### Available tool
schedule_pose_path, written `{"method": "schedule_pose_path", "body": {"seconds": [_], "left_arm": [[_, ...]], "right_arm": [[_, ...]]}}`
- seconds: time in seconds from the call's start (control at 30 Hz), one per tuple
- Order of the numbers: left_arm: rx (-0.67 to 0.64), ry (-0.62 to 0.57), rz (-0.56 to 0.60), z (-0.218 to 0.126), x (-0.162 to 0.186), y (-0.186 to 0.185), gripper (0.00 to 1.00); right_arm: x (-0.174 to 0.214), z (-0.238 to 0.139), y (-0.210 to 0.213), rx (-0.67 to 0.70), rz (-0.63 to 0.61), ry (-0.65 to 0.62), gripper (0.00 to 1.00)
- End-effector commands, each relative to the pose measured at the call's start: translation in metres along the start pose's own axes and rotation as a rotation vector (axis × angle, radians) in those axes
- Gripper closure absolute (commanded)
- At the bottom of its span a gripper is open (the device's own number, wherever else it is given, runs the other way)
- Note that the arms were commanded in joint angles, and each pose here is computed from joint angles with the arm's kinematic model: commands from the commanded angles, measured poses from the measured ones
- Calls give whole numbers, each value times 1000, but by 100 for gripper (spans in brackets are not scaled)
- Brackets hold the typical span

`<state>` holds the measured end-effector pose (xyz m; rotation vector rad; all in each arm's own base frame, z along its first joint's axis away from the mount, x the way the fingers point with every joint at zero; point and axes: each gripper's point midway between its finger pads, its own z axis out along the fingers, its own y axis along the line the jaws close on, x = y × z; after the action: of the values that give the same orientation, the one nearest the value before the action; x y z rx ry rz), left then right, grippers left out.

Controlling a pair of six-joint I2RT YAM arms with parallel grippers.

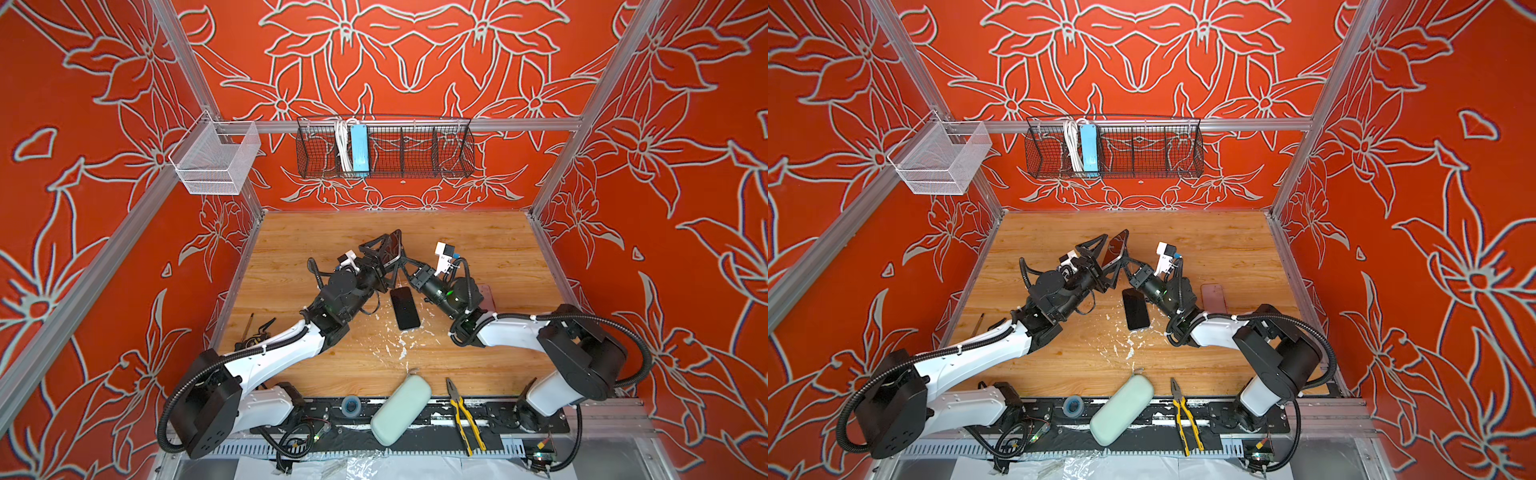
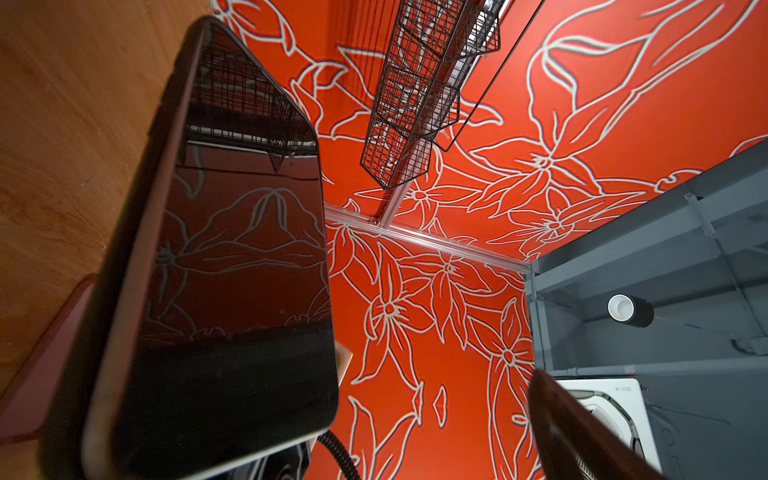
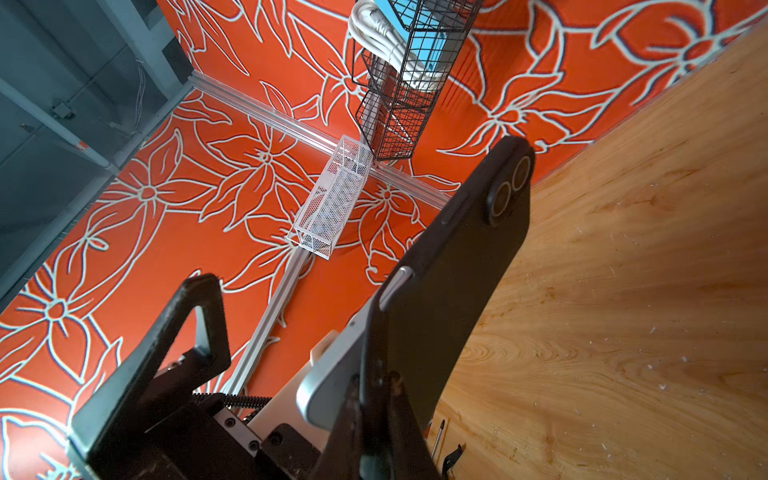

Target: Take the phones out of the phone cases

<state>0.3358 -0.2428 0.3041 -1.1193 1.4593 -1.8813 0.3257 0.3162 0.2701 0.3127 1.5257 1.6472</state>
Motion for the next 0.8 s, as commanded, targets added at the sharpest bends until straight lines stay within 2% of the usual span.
{"method": "schedule_pose_path", "body": {"seconds": [0.0, 0.2, 0.57, 0.77], "left_arm": [[-145, 201, -21, -6, 45, 35, 3], [-159, 226, -12, -11, 50, 37, 3], [-150, 199, -18, -11, 45, 40, 3], [-130, 136, -23, -20, 32, 39, 2]], "right_arm": [[-17, -2, 49, -160, 31, -73, 100], [-17, -5, 44, -115, 14, -77, 100], [-16, -5, 46, -131, 20, -77, 100], [-16, -7, 47, -126, 7, -78, 100]]}}
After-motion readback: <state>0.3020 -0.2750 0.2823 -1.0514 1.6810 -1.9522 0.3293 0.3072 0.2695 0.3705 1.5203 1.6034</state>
